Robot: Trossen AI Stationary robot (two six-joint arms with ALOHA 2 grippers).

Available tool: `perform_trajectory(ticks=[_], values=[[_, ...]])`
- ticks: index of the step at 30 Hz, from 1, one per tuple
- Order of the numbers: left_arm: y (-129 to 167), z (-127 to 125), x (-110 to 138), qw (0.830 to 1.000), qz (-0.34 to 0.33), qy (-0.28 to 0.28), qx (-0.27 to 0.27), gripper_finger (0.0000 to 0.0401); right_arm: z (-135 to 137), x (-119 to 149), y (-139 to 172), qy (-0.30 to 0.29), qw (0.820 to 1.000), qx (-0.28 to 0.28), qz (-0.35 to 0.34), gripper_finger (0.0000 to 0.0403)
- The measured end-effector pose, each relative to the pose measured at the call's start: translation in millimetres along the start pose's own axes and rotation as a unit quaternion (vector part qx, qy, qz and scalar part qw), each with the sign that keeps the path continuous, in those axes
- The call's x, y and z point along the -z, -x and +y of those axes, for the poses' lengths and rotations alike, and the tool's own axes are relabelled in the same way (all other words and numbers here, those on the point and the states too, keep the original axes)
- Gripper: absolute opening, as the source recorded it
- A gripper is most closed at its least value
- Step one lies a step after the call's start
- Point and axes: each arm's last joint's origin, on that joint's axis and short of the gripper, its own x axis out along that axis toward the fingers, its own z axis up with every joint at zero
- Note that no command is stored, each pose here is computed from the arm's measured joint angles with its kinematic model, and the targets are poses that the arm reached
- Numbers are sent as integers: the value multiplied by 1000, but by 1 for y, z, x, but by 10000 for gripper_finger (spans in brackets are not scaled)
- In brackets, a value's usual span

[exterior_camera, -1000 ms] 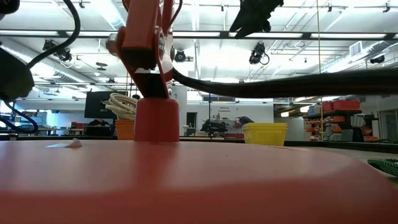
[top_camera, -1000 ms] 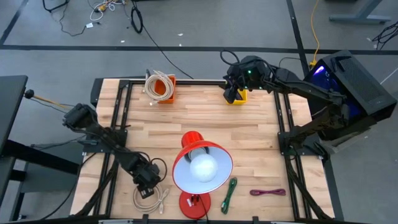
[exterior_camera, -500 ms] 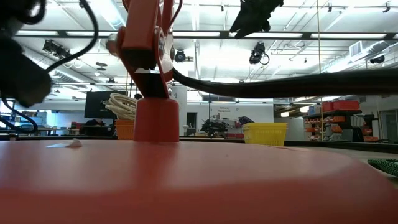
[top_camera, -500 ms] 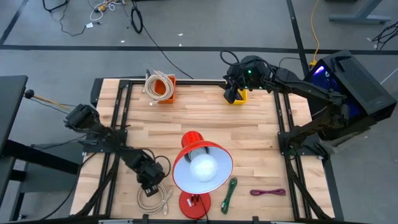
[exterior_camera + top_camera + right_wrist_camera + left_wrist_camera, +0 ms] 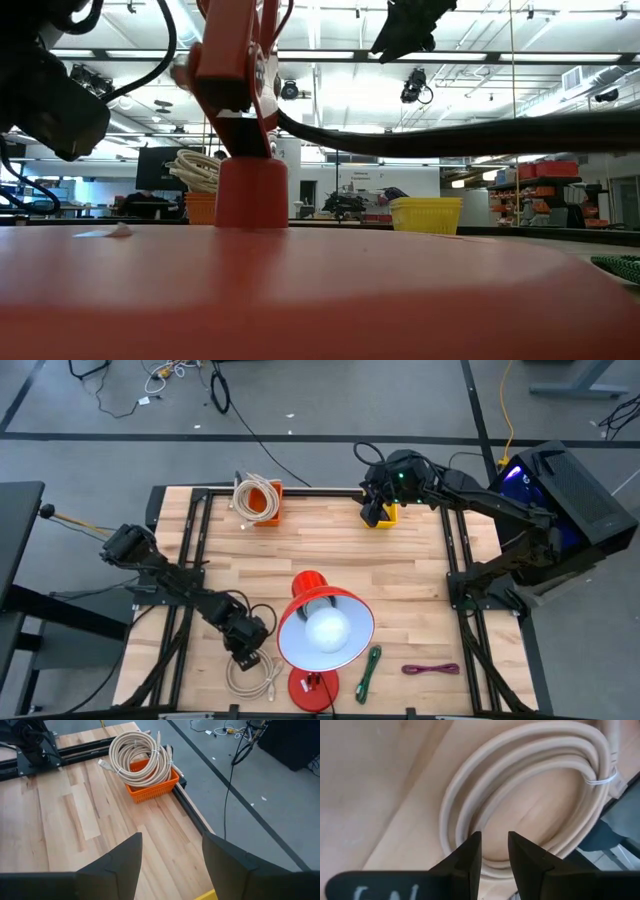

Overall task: Pick & Place USB Port
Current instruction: Put the brown HDMI cable into the orange bin

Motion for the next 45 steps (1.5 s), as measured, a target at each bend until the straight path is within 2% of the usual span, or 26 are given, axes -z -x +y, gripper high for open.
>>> perform_trajectory(ticks=[10,18,24,29,35,40,45], values=[[3,-3,-3,1000,-11,0,4,101,0,0,0,0,1000,0,0,208],[2,0,-6,998,-54,-18,-16,101,0,0,0,-3,1000,0,0,208],[2,1,-5,998,-54,-17,-21,101,0,0,0,-3,1000,0,1,208],[0,-4,-7,999,-46,-24,7,101,0,0,0,-3,1000,0,1,208],[4,-6,-14,998,-52,-3,28,101,-1,0,0,6,1000,1,1,208],[7,-4,-19,999,-30,8,42,101,-1,0,0,12,1000,1,1,208],[8,6,-17,1000,-8,7,-1,101,-1,0,0,12,1000,1,1,208]])
